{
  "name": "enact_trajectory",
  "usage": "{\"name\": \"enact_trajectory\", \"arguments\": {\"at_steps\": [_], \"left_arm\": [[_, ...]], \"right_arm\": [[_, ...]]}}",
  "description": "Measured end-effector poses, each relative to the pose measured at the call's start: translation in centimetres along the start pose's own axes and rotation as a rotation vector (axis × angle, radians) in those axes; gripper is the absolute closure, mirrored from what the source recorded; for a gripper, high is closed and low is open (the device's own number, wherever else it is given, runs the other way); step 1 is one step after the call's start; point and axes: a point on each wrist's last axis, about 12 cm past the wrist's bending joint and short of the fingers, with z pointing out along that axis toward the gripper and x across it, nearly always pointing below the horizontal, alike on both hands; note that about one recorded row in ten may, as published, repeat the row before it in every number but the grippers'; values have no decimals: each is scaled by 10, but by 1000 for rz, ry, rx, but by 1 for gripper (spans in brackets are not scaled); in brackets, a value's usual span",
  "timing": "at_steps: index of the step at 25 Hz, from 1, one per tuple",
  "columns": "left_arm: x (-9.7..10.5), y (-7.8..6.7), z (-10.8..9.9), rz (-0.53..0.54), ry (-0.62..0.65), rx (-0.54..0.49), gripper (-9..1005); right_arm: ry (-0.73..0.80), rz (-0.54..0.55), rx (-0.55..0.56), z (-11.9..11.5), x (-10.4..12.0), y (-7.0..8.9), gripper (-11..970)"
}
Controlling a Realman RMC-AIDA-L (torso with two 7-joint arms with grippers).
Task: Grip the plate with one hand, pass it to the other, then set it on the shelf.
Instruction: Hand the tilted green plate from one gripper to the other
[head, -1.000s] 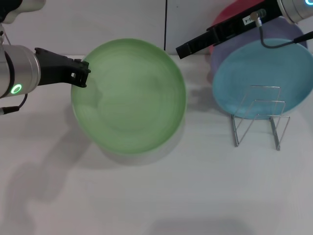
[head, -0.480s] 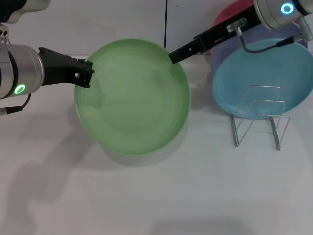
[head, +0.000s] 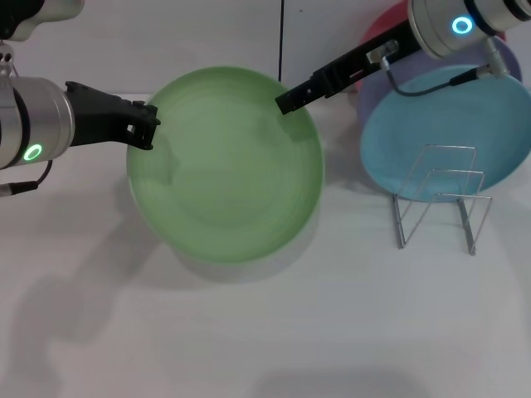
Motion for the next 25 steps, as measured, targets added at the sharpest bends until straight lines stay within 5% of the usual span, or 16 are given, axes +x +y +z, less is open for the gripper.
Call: {"name": "enact_trajectory", "arguments": {"at_steps": [8,13,25], "left_arm": [[0,0,0,0,-3,4,961],[-1,-1,-2,1,-9,5,961],[-1,-2,-2,2,-10,9,961]], "right_arm": [[11,2,1,4,0,0,199],[21,5,-4,8,1,1,362],[27,10,-8,13,1,1,509]]}}
